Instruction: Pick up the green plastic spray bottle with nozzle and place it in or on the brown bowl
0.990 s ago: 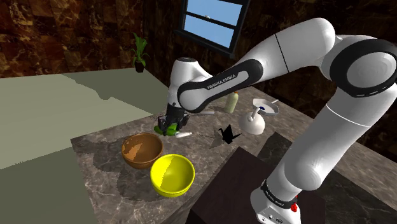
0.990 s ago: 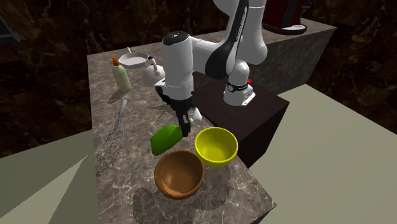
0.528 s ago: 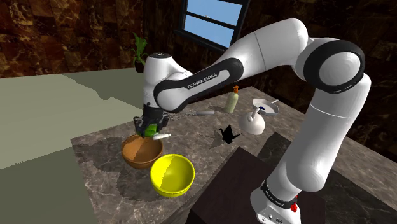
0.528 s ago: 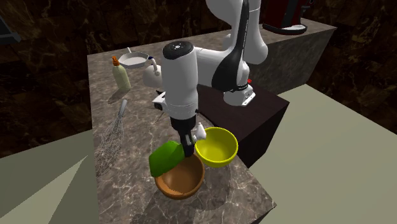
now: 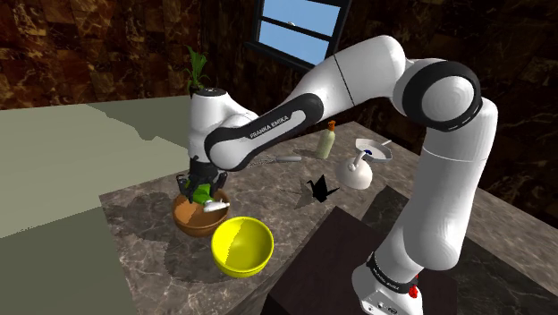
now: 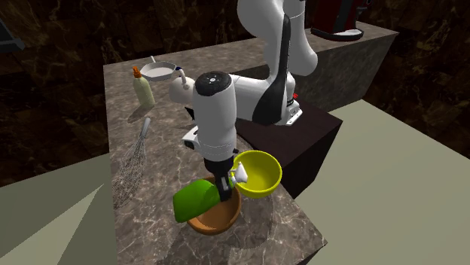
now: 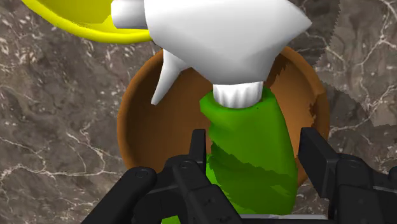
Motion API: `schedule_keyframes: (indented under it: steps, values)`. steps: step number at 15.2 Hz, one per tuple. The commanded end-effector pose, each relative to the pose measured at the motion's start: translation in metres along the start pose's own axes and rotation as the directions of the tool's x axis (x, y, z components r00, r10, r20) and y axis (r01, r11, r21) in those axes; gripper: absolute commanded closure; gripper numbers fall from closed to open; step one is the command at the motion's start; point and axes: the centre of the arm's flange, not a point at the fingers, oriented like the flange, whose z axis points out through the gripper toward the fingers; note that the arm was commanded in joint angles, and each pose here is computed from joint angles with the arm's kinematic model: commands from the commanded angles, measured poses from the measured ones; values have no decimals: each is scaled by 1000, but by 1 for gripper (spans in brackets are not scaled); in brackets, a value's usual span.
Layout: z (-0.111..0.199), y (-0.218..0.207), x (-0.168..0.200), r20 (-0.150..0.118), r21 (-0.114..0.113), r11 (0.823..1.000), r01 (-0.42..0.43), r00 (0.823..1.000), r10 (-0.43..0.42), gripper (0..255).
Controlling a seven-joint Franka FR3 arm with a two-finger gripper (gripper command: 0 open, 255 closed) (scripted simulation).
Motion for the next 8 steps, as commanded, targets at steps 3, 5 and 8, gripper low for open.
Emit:
schedule_keyframes:
  steps: [3,5,8]
  values:
    - [21,1,0,0,0,1000,0,1000,0,255]
    - [31,2,0,0,0,1000,0,1000,0,255]
    - [47,3,-1,0,0,1000,0,1000,0,255]
